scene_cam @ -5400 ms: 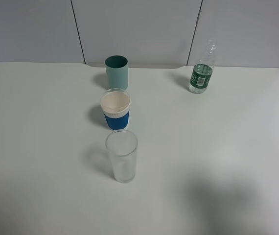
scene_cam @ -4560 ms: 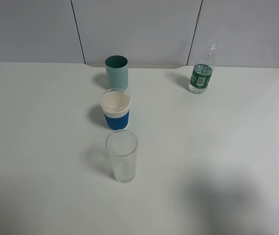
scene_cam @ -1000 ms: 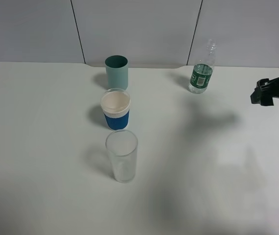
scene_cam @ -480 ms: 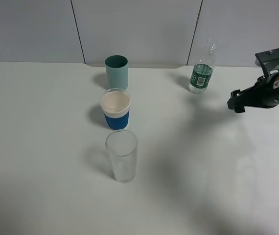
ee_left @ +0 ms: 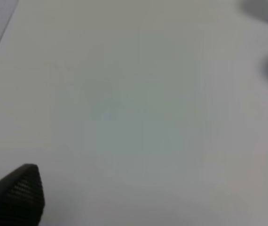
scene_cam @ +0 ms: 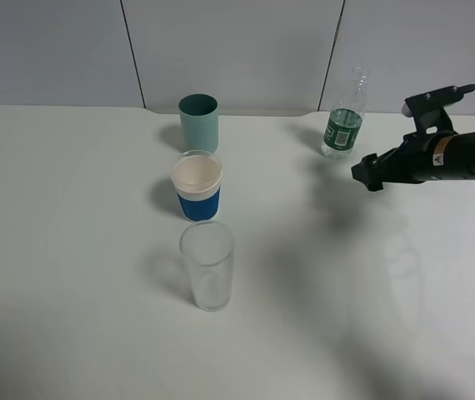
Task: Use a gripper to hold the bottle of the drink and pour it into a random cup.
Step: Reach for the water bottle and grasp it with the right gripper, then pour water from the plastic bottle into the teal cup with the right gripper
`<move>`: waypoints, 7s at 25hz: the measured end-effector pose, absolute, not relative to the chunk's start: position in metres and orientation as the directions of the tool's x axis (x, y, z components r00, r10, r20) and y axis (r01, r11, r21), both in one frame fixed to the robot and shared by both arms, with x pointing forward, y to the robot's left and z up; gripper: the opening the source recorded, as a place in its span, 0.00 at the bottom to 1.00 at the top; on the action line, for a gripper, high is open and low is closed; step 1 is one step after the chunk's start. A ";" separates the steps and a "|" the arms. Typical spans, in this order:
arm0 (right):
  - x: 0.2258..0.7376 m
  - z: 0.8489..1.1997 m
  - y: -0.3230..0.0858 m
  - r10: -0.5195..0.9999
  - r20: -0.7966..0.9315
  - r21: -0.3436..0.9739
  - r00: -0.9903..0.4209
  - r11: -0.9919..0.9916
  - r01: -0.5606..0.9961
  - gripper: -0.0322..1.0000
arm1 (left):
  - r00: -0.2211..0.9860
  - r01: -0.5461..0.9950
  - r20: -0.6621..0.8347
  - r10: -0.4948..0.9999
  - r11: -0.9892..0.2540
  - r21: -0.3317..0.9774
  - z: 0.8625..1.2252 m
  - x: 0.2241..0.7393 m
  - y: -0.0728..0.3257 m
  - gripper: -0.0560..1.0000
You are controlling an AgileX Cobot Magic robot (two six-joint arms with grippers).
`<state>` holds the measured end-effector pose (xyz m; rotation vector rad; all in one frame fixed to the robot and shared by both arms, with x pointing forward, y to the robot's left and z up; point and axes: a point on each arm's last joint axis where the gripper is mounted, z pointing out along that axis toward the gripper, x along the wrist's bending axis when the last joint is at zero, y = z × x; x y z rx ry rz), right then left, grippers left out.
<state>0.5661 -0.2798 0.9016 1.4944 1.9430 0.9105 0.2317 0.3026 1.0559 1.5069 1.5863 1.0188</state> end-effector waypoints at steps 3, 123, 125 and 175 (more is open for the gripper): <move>0.567 0.899 -0.279 0.960 -0.020 0.774 -0.281 0.193 0.603 0.88 | -0.066 0.436 0.023 0.998 0.008 0.900 1.056 0.232 0.303 0.98; 0.607 1.020 -0.218 0.955 -0.087 0.881 -0.283 0.206 0.426 0.58 | -0.065 0.436 0.022 0.998 0.008 0.900 1.056 0.232 0.302 0.98; 0.612 1.028 -0.210 0.948 -0.133 0.859 -0.290 0.256 0.443 0.58 | -0.065 0.436 0.022 0.998 0.008 0.900 1.056 0.232 0.302 0.98; 0.659 0.987 -0.018 0.526 -0.726 0.500 -0.443 0.846 0.185 0.58 | -0.065 0.436 0.022 0.998 0.008 0.900 1.056 0.232 0.302 0.98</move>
